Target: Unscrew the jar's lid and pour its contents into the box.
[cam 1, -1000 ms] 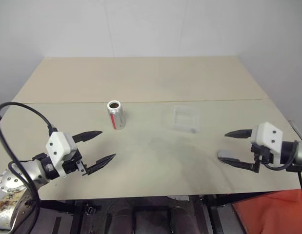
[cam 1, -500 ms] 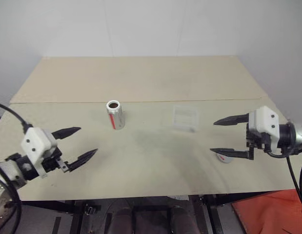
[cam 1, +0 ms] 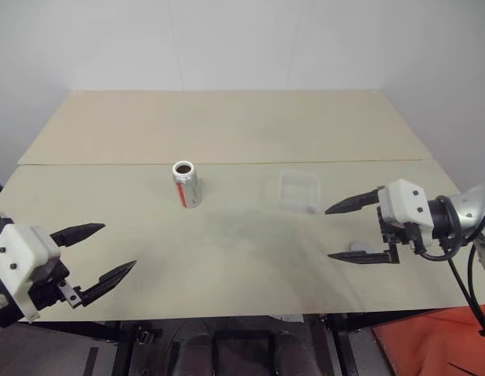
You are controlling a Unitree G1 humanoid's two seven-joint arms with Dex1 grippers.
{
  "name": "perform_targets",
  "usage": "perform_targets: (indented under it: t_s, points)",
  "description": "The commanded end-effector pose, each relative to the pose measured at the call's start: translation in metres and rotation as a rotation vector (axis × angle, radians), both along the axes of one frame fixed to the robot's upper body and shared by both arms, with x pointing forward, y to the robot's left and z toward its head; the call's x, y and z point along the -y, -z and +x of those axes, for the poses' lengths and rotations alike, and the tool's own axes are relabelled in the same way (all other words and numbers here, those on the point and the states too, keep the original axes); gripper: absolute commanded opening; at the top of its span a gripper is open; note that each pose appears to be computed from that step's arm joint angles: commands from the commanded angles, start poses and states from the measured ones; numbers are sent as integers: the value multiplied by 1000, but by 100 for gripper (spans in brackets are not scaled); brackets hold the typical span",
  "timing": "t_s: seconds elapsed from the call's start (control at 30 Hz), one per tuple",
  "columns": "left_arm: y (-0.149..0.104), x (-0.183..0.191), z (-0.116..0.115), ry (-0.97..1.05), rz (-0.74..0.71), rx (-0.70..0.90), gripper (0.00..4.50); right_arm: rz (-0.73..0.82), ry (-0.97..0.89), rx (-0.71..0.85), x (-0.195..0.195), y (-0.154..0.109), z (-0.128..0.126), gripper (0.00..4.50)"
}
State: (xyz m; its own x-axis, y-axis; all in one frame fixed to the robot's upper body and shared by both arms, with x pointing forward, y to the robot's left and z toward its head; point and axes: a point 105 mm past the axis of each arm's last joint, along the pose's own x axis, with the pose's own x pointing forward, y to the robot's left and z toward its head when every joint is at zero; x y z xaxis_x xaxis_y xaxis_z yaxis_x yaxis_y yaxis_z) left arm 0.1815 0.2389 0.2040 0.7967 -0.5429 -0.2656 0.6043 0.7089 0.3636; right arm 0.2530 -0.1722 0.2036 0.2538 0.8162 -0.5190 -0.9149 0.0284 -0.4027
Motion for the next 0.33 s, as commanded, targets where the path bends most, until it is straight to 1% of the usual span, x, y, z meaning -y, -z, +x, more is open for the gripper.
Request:
perform_targets:
  t_s: [0.03,0.2,0.33]
  points:
    - [-14,0,1,7,29,40,446,-28,-20,65,3,-14,-7,450]
    - [-19,0,-1,27,32,31,446,-107,-36,55,7,-19,-18,450]
    - [-17,-3,-10,31,28,-11,446,-174,-59,25,13,-23,-33,450]
